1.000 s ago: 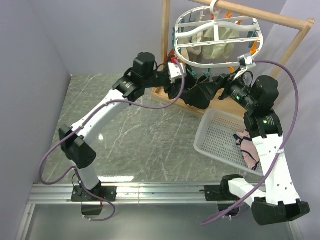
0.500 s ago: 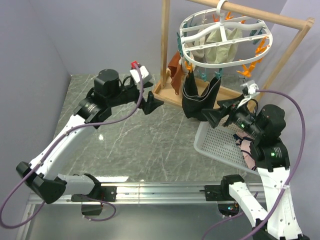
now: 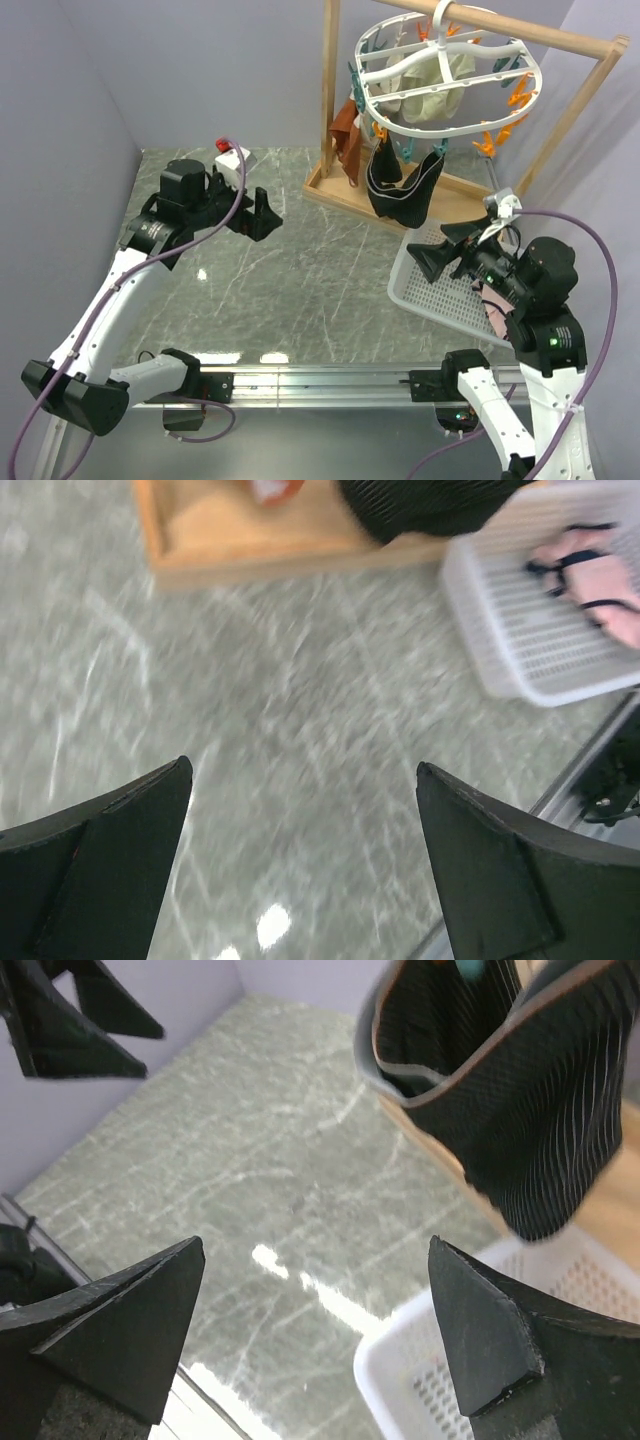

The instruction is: Clip the underwear to the hanger

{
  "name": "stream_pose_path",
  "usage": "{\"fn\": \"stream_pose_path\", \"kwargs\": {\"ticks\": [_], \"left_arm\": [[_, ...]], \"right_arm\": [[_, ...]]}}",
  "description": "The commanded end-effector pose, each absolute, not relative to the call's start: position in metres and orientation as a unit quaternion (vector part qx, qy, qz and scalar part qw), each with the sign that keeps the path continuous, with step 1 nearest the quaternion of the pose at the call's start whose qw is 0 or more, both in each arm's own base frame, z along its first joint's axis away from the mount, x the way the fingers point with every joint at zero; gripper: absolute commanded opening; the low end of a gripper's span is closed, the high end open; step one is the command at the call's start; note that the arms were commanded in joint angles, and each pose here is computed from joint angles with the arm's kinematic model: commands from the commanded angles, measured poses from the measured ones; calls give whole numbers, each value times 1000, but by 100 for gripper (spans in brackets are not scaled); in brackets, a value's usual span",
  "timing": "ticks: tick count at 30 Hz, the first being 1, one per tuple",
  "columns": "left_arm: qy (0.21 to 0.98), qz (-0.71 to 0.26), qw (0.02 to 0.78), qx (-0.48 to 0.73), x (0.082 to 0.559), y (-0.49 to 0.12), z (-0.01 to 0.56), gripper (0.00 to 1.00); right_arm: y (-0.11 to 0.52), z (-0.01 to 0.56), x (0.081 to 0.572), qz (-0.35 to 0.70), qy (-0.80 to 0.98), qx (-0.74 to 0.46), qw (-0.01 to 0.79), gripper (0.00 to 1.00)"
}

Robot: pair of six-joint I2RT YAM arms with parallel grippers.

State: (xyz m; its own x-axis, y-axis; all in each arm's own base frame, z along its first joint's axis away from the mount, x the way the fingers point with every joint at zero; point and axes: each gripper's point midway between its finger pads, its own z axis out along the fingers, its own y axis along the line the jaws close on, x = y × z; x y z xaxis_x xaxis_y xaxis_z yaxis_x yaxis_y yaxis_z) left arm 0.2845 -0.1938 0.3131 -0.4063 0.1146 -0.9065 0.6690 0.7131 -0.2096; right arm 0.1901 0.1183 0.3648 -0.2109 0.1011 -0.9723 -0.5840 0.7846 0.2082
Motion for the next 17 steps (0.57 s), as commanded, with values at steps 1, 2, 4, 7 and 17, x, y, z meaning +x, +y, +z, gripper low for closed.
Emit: {"fn": "stream_pose_path", "kwargs": {"ticks": [1,2,4,7,17], "left_arm": [[841,-246,443,188,287,-161,287,99],[839,-242,453,181,289,-155,289,99],[843,-233,457,164,292,-143,281,99],[845,-225,463,143,296,-131,278,99],[851,-198,475,100,304,-110,276,100]], "right_arm": [[106,336,189,252,754,-144,589,100],[102,325,191,242,762,-137,585,100],[90,311,200,209,776,-119,583,100],[82,290,205,186,791,-108,573,100],[75,281,204,172,792,-98,577,100]]}}
